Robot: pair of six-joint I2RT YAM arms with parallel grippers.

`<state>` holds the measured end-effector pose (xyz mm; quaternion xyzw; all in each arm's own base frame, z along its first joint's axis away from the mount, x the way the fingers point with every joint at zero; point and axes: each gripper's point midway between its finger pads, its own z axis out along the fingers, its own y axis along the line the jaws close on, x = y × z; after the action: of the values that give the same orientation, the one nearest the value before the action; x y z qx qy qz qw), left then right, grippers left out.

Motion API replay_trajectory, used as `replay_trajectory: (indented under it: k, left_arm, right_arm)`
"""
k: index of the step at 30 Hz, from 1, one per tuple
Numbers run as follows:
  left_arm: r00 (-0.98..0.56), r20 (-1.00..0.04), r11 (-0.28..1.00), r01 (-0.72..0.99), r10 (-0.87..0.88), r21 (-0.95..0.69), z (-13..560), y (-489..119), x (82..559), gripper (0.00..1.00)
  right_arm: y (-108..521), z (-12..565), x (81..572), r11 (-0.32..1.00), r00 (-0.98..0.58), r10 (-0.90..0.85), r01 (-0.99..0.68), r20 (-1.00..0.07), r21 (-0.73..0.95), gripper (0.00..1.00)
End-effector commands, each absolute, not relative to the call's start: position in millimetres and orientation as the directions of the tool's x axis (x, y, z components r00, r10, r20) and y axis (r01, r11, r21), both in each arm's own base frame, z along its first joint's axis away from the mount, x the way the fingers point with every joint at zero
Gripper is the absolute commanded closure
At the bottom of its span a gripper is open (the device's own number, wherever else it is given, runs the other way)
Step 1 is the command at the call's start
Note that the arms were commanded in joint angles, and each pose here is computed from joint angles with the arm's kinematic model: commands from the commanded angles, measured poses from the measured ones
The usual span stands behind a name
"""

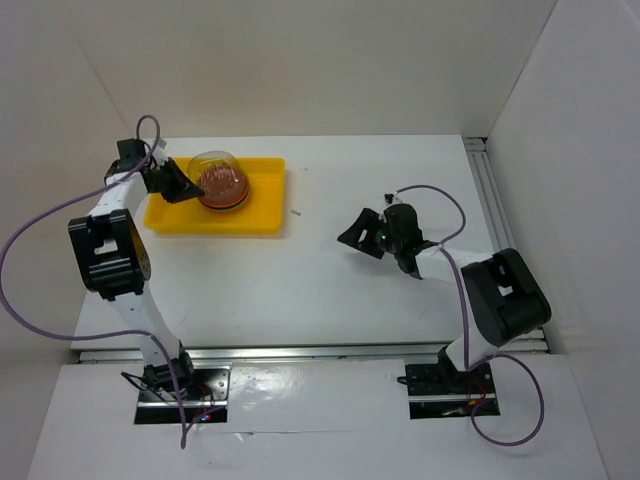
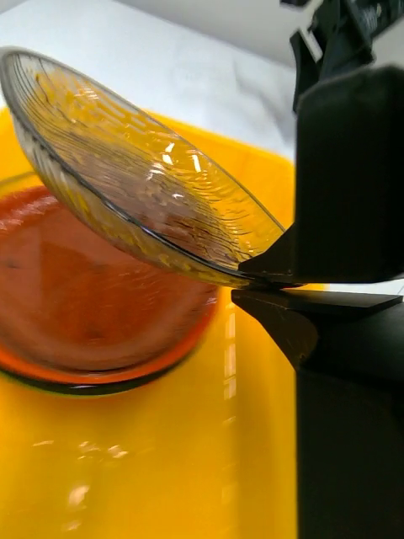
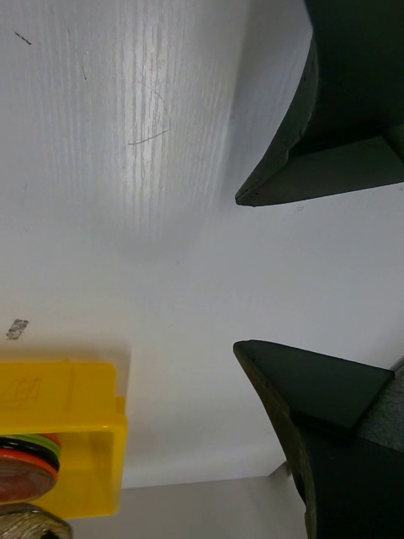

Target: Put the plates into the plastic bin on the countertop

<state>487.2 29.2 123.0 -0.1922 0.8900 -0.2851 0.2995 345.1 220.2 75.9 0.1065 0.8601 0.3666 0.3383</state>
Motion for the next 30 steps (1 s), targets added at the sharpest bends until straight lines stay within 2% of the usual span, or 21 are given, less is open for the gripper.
replay_trajectory:
  k: [1, 2, 6, 13, 18, 30]
  left_arm:
    - [-0.594, -0.474, 0.671, -0.154, -0.65, -0.726, 200, 5, 486, 1.0]
    - [-0.534, -0.489, 0.672, -0.22, -0.69, -0.707, 200, 5, 472, 1.0]
    - [-0.391, -0.367, 0.501, -0.331, -0.844, -0.8, 205, -26, 464, 1.0]
    - [-0.244, -0.286, 0.367, -0.424, -0.927, -0.828, 199, -20, 480, 1.0]
    - [-0.235, -0.228, 0.314, -0.455, -0.945, -0.833, 179, 0, 489, 1.0]
    - [-0.307, -0.146, 0.298, -0.54, -0.94, -0.787, 143, -5, 494, 1.0]
  right_arm:
    - [228, 101, 353, 0.667, -0.7, 0.457, -0.139, -0.549, 0.732, 0.28]
    - [228, 102, 351, 0.66, -0.699, 0.466, -0.134, -0.543, 0.739, 0.28]
    - [227, 112, 346, 0.657, -0.688, 0.477, -0.134, -0.547, 0.742, 0.28]
    - [222, 128, 334, 0.665, -0.667, 0.472, -0.161, -0.577, 0.73, 0.28]
    - [218, 128, 329, 0.681, -0.665, 0.46, -0.161, -0.588, 0.714, 0.28]
    - [217, 125, 326, 0.69, -0.663, 0.46, -0.152, -0.591, 0.708, 0.28]
